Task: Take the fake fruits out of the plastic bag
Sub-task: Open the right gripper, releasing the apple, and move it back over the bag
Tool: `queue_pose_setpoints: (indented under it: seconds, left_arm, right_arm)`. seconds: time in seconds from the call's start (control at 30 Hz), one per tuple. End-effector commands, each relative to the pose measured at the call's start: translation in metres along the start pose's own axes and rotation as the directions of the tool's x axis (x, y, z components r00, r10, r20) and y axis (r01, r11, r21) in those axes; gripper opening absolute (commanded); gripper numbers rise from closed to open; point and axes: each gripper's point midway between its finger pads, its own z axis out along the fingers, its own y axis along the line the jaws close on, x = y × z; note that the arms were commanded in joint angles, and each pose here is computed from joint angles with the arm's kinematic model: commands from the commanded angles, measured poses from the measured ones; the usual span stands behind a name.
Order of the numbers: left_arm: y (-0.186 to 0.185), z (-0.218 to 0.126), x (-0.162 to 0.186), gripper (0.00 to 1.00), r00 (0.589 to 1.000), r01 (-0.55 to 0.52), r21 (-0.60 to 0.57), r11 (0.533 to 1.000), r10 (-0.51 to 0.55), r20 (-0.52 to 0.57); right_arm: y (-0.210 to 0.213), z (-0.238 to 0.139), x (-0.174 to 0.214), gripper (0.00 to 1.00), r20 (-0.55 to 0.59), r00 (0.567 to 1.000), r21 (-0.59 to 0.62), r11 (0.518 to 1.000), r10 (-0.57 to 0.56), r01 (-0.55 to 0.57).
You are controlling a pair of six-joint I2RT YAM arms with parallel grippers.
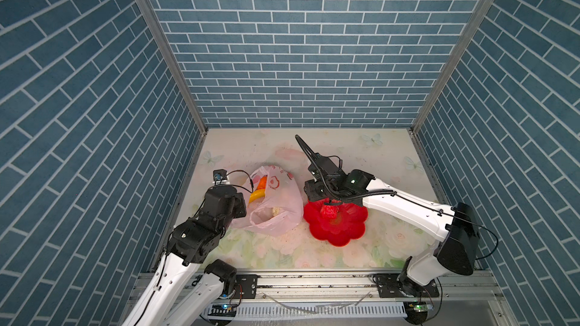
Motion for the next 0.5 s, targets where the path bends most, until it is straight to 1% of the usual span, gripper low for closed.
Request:
queue_pose_setpoints:
  seconds: [0.0,0.1,0.2,0.37,0.47]
  left_arm:
    - [0.008,0.001,0.009,0.07,1.0,0.012,-0.035,0.999,-0.013,-0.026]
    - [0.012,0.002,0.013,0.07,0.999,0.03,-0.056,0.998,-0.032,-0.036]
    - [0.018,-0.001,0.013,0.07,0.997,0.081,-0.068,0.994,-0.081,0.004]
    - [0.019,0.003,0.011,0.06,0.991,0.131,-0.066,0.989,-0.128,0.047]
    - [0.016,0.006,0.011,0.06,0.989,0.144,-0.049,0.988,-0.142,0.045]
  right_arm:
    - [0.045,-0.013,-0.028,0.43,0.047,0.996,-0.095,0.992,-0.076,0.08]
    - [0.087,-0.01,-0.047,0.38,0.062,0.993,-0.195,0.974,-0.101,0.111]
    - [0.123,0.006,-0.05,0.34,0.025,0.993,-0.297,0.948,-0.116,0.118]
    - [0.158,0.048,-0.03,0.3,-0.082,0.986,-0.386,0.917,-0.145,0.103]
    - [0.173,0.068,-0.019,0.29,-0.13,0.978,-0.419,0.903,-0.165,0.097]
